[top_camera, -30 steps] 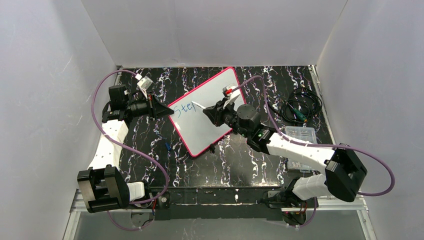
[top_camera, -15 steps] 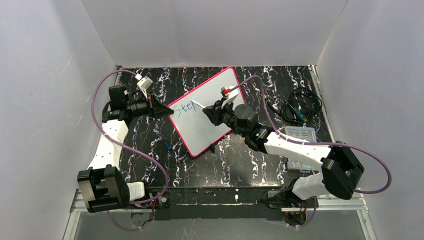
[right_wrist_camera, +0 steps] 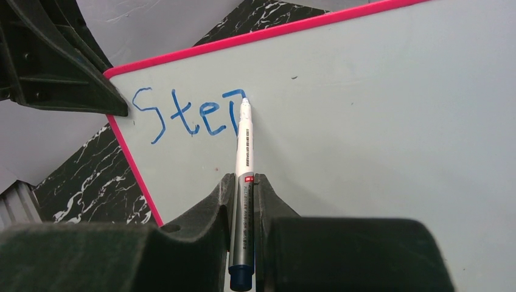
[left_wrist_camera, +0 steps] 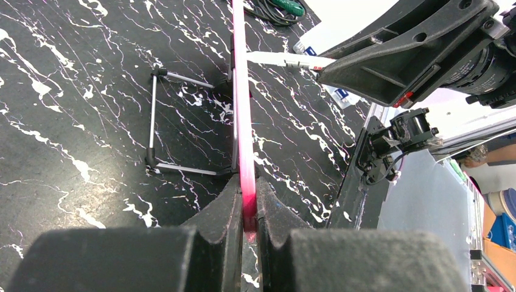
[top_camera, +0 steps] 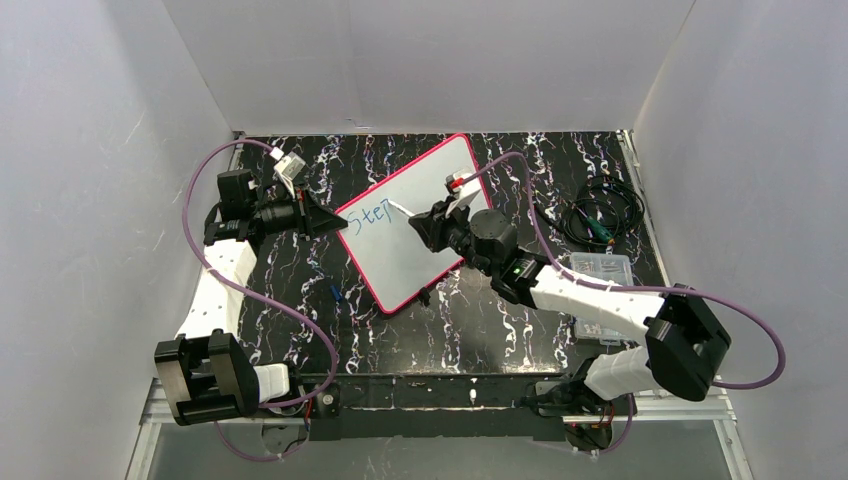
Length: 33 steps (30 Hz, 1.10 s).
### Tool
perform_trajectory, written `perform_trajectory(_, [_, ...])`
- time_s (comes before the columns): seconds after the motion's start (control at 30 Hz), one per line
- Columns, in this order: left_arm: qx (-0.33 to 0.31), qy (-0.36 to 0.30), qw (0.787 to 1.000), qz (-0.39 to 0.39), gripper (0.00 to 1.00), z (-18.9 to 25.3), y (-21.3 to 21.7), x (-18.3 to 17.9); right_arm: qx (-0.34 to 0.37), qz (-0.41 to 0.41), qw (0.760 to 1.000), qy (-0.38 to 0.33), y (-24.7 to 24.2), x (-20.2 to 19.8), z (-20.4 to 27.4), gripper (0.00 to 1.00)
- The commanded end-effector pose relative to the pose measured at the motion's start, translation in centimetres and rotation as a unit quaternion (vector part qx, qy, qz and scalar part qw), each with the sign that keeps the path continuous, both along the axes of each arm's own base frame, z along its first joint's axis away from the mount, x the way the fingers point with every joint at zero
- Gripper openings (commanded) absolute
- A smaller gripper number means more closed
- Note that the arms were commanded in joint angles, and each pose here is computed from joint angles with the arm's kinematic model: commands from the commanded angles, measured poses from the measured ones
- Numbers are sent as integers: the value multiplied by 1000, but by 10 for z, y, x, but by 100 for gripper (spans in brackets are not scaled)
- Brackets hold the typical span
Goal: Write a sentence on the whiteboard
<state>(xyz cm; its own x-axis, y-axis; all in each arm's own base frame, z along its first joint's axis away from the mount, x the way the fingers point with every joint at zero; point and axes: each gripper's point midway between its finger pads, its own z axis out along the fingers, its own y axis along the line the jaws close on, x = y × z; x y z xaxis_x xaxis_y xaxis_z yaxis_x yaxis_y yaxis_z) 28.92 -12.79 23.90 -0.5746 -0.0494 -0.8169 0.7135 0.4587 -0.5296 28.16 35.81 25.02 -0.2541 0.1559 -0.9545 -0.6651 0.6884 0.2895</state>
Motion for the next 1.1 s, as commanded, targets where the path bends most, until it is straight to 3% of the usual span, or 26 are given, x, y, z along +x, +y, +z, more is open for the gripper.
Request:
perform_trajectory(0.0, [-16, -1, 999, -43, 0, 7, -12, -16, 1, 1, 1000, 9, -8, -6, -4, 1])
perform_trajectory(0.37, [-17, 0, 999, -42, 0, 7, -12, -16, 9, 40, 999, 4, 1, -17, -1, 1])
perform_trajectory(0.7, [-16, 0, 999, -42, 0, 6, -12, -16, 25, -45, 998, -19, -32, 1, 32, 1])
perform_trajectory(1.07, [-16, 0, 999, -42, 0, 6, -12, -16, 27, -42, 998, -26, -26, 17, 34, 1])
